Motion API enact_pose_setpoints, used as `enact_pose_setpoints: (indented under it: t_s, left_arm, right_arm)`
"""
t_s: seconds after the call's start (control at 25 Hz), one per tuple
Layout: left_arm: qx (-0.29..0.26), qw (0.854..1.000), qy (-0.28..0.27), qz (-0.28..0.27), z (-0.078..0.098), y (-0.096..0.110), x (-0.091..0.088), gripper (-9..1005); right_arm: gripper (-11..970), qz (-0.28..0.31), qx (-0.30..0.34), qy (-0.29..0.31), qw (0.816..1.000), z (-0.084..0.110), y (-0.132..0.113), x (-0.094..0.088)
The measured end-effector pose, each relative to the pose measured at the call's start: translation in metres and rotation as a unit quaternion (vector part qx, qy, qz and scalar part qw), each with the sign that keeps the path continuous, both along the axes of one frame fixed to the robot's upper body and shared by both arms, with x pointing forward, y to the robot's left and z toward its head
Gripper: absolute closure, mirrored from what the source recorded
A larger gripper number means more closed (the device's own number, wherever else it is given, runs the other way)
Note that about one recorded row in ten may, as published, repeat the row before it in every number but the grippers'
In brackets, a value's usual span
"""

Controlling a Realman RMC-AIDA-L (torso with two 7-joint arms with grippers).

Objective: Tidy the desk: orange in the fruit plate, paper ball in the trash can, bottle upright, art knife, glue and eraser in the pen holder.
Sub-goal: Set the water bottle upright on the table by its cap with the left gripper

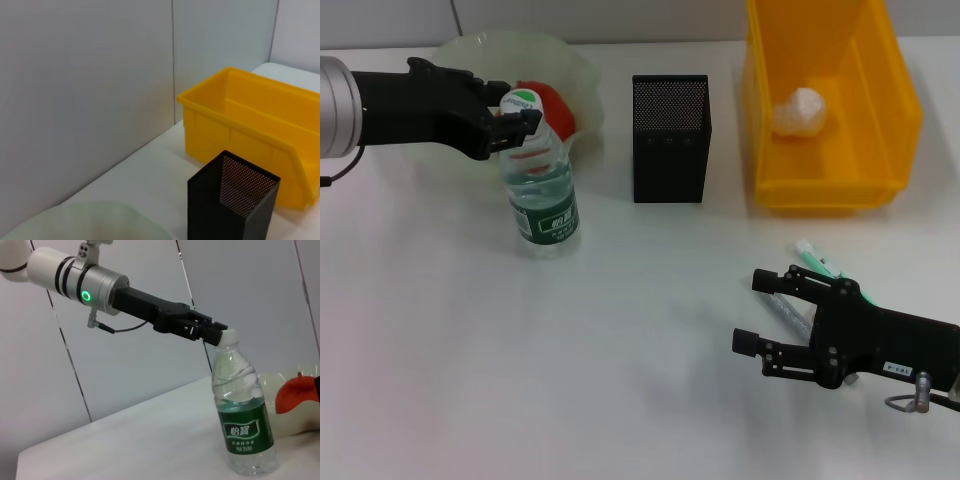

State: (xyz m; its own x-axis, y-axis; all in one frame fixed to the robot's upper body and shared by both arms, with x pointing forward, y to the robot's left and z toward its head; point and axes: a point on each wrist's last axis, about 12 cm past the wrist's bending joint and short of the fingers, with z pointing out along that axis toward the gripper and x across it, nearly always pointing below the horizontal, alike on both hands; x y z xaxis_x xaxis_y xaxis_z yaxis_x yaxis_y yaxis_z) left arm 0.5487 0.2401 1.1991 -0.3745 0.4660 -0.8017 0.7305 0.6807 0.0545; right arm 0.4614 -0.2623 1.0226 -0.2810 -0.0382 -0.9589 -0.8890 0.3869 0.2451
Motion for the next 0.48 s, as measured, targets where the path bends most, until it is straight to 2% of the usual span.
enact_pose_setpoints:
  t_s: [0.48]
  left_arm:
    - [-0.005,1.000,0.004,0.004,-0.0022,0.0014,0.0007,540]
  right_arm:
    - [127,-0.001,-0.004,-0.001,1.000,0.0000,0.0005,0.0023]
